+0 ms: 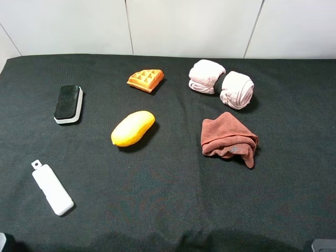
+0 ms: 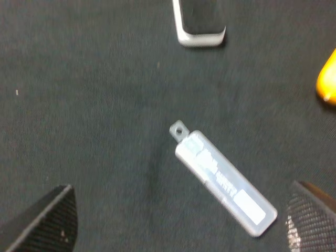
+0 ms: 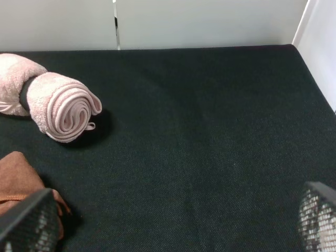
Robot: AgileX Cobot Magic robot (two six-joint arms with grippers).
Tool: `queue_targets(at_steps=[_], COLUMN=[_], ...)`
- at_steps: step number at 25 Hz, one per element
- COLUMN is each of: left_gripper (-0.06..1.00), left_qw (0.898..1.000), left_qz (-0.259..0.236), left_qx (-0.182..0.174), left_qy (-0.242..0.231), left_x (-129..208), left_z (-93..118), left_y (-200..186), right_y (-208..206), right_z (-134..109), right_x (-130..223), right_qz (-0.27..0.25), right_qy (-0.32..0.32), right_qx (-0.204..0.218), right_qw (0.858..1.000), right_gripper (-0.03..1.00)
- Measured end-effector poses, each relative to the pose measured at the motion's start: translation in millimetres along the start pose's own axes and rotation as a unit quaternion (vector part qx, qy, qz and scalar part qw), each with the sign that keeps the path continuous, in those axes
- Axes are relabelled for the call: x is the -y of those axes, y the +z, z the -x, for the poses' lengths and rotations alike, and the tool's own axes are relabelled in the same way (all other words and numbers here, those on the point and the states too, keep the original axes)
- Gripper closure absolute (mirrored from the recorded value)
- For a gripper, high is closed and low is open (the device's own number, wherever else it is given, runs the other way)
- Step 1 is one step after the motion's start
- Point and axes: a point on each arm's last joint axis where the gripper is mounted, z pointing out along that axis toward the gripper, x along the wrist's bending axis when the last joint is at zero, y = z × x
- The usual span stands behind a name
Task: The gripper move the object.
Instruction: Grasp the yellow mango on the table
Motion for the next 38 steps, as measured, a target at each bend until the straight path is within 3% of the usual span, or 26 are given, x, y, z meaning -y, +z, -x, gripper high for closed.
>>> queue_targets(at_steps=[11,21,27,38], left_gripper=[0.11,0.11,0.11,0.11], left_qw=[0.991,0.983,0.982,0.971], left_qz=[-0.129,-0.179,-0.183,-0.239], left_qx=[-0.007,0.006,0.008,-0.010], left_qy=[0.038,0.043,0.043,0.007], left_x=[-24.1,-42.5,-68.8,-97.0], left_z=[9.1,18.1,23.3,30.6], left_y=[30.3,53.8,55.0,81.2], right_y=[0.0,0.0,0.0,0.0], right_z=[0.0,0.0,0.0,0.0], right_x=[0.0,-0.1,-0.1,-0.1], right_qz=[0.000,0.000,0.000,0.000], right_qy=[0.000,0.000,0.000,0.000], right_qx=[0.000,0.000,0.000,0.000], right_qw=[1.000,1.000,1.000,1.000], right_gripper=[0.27,0.27,0.27,0.27])
